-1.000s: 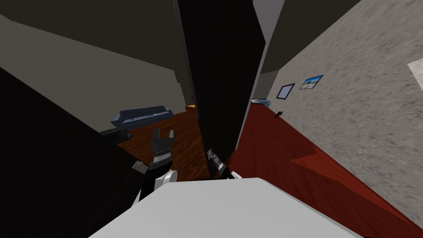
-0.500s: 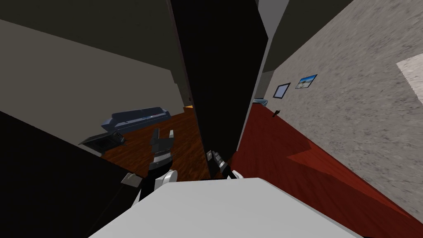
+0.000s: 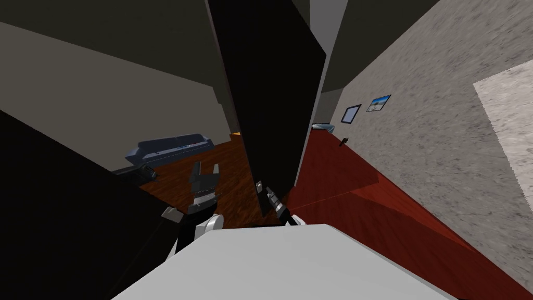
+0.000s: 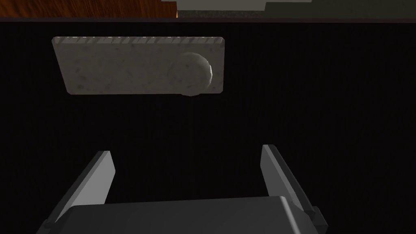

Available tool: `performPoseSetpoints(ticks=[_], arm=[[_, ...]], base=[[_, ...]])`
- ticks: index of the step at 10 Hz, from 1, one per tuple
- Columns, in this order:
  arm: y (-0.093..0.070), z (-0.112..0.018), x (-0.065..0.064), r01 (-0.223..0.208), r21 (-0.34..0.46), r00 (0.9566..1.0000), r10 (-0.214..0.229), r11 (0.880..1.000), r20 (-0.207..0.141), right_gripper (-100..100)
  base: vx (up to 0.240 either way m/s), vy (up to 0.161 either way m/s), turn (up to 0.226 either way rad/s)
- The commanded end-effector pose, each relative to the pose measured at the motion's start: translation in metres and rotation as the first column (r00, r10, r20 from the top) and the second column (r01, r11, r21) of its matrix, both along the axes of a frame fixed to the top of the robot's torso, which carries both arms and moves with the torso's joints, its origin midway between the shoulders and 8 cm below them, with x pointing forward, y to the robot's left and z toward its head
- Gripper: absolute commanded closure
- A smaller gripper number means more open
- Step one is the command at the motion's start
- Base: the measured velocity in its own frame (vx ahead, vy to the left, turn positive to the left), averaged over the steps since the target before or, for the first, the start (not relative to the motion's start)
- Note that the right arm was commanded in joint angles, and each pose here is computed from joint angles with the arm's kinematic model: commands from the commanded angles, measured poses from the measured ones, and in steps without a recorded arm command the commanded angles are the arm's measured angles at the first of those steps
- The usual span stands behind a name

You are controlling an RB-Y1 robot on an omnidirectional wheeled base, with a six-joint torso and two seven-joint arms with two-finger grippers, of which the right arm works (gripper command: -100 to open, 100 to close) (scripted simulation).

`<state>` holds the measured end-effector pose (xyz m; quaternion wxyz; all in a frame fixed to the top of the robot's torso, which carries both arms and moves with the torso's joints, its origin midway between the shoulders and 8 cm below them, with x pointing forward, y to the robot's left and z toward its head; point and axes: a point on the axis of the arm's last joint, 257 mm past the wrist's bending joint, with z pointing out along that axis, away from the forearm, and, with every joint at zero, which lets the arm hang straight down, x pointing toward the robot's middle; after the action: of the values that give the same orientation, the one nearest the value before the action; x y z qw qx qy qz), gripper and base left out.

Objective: Push the door open

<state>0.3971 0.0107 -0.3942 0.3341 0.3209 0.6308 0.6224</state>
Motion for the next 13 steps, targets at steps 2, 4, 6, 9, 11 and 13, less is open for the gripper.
performPoseSetpoints(ticks=[2,4,6,9,11,13], arm=[[0.0074,0.0017,-0.0021,-0.007,0.013,0.9999,0.007,1.000,-0.009,-100],[0.0082,0.0019,-0.0022,-0.007,0.014,0.9999,0.007,1.000,-0.009,-100],[0.0048,0.0007,-0.0017,-0.002,0.011,1.0000,0.002,1.000,-0.008,-100],[0.0021,0.0005,-0.0007,0.005,0.010,1.0000,-0.005,1.000,-0.004,-100],[0.0018,0.0012,-0.0001,0.010,0.013,0.9999,-0.010,1.000,-0.002,-100],[0.0031,0.0025,0.0004,0.014,0.019,0.9999,-0.014,1.000,0.001,-100]], base=[[-0.225,-0.092,-0.033],[-0.171,-0.040,-0.012],[0.109,0.073,0.026],[0.152,0.119,0.018],[0.186,0.141,0.027],[0.187,0.093,0.023]])
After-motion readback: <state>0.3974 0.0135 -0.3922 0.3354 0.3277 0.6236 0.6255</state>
